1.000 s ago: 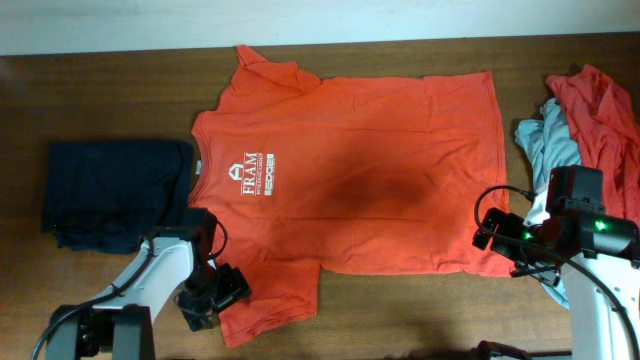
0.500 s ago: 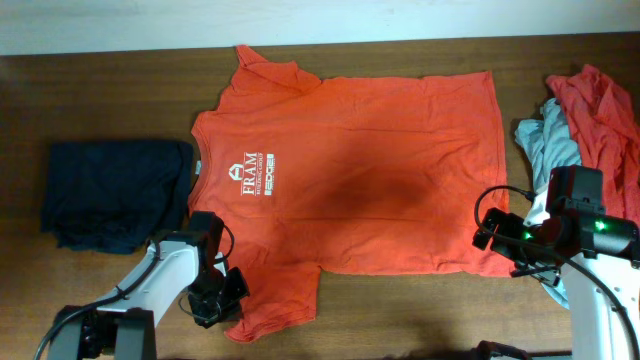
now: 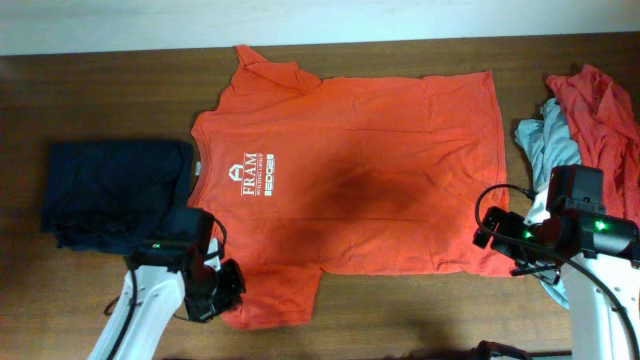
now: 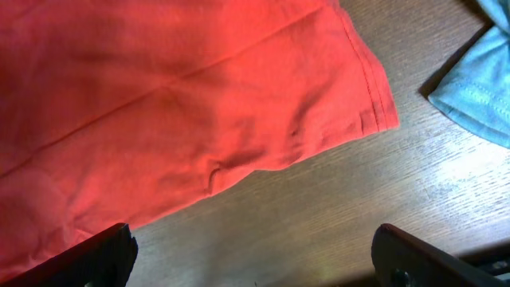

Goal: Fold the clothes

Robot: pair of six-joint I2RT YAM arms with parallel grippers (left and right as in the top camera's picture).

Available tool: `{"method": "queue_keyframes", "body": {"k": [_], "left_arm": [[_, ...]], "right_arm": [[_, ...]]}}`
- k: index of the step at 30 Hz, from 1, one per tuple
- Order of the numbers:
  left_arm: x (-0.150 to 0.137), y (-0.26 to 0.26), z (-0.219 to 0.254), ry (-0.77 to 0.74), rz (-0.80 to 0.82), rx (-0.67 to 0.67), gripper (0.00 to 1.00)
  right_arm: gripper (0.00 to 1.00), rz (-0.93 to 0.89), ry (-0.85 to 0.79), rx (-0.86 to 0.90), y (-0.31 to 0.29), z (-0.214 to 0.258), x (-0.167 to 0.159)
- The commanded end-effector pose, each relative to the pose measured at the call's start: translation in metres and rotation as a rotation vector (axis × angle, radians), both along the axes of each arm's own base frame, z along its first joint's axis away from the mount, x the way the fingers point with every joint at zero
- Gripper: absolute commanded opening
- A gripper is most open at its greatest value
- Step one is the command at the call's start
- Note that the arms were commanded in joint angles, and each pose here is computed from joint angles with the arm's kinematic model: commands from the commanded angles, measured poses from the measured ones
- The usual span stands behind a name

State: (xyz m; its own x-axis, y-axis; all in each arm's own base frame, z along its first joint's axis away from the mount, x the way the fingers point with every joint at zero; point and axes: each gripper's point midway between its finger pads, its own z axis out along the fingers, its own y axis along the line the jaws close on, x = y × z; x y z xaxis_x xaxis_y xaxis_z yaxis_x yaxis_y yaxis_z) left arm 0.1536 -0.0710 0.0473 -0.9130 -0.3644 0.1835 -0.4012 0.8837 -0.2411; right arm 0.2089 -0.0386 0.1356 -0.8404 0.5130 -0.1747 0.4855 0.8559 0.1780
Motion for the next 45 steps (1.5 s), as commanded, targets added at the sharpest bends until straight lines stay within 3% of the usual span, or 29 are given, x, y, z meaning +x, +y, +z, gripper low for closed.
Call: {"method": "queue_keyframes", "body": {"k": [1, 12, 21, 33, 45], "left_arm": [[0.02, 0.001, 0.022, -0.121, -0.023, 0.01, 0.01], [0.075, -0.003, 0.054, -0.375, -0.1, 0.007, 0.01], [0.103, -0.007, 0.078, -0.496, -0.097, -0.002, 0.01], [0.106, -0.007, 0.08, -0.511, -0.096, -0.003, 0.01], [0.106, -0.007, 0.079, -0.51, -0.096, 0.001, 0.01]], "right_arm": [[0.99, 0.002, 0.0, -0.014, -0.003, -0.001, 0.001], [0.99, -0.021, 0.076, 0.013, -0.004, -0.017, 0.005], [0.99, -0.045, 0.214, 0.056, -0.004, -0.046, 0.004], [0.99, -0.248, 0.278, 0.141, -0.034, -0.061, -0.023], [0.99, -0.255, 0.267, 0.23, -0.023, -0.078, -0.03]]}}
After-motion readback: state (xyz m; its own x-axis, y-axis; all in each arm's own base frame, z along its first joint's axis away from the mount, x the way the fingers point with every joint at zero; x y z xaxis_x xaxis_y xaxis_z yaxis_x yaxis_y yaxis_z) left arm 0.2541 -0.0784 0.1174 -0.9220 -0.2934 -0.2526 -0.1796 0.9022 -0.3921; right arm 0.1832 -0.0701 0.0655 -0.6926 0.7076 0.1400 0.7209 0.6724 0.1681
